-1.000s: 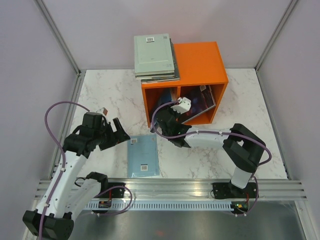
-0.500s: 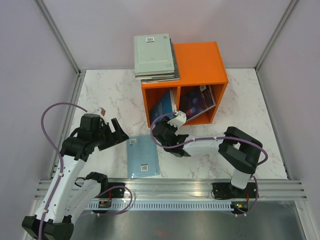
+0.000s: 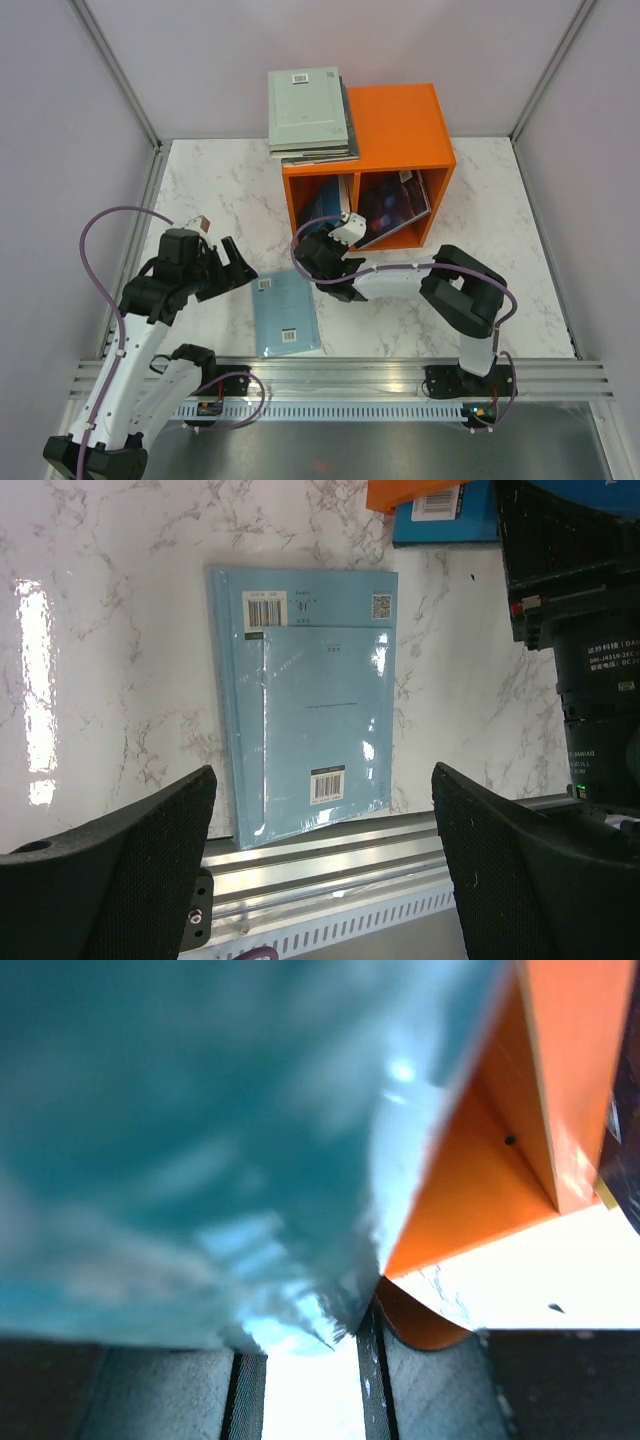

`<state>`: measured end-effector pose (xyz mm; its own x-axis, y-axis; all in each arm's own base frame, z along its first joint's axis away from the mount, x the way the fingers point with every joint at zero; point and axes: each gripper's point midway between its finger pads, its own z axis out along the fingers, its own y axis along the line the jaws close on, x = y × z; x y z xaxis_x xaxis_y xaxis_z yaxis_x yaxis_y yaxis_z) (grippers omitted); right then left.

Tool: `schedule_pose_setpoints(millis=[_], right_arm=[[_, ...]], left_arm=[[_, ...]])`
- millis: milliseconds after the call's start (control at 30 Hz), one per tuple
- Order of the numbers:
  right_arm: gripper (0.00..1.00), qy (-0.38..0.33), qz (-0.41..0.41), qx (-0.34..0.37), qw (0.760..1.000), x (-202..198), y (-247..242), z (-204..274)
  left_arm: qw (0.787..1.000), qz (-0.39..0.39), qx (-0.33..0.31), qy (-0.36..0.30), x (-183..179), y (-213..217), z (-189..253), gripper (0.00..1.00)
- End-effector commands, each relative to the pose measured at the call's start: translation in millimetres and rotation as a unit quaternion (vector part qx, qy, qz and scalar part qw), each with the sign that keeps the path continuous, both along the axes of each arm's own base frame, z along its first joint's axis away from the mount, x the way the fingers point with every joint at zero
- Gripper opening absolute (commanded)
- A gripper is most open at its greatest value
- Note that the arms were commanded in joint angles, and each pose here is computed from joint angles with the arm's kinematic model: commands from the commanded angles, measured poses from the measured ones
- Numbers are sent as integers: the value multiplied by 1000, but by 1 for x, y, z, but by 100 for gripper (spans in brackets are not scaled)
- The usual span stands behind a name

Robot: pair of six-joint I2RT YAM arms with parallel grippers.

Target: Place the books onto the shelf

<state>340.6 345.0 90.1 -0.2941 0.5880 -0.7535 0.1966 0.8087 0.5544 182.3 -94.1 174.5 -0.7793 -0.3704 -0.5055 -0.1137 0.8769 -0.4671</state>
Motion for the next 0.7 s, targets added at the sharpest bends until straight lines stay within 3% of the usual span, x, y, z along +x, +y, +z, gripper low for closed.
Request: schedule_pose_setpoints(millis=[0, 233, 300, 333, 400, 433, 600, 667], right_arm=[[0, 44, -11, -3, 999, 14, -5, -38], [0, 46, -1, 1, 999, 28, 7, -34], [13, 46, 5, -1, 999, 28, 9, -30], [33, 46, 10, -4, 999, 28, 9, -28], [48, 51, 22, -1, 998, 23, 10, -23], [63, 55, 28, -1, 998, 21, 9, -22], [83, 68, 65, 3, 996, -12, 4, -8], [95, 65, 85, -12, 994, -31, 2, 5]], left_arm=[[1000, 8, 2, -4, 1, 2, 2, 91], [1000, 6, 3, 2, 2, 1, 0, 91], [1000, 5, 4, 4, 2, 1, -1, 91], [1000, 5, 4, 6, 2, 1, -2, 91], [1000, 7, 4, 4, 3, 1, 0, 91], [1000, 8, 5, 7, 3, 2, -2, 91], [1000, 6, 3, 7, 2, 1, -2, 91], [1000, 13, 3, 14, 1, 2, -5, 91]])
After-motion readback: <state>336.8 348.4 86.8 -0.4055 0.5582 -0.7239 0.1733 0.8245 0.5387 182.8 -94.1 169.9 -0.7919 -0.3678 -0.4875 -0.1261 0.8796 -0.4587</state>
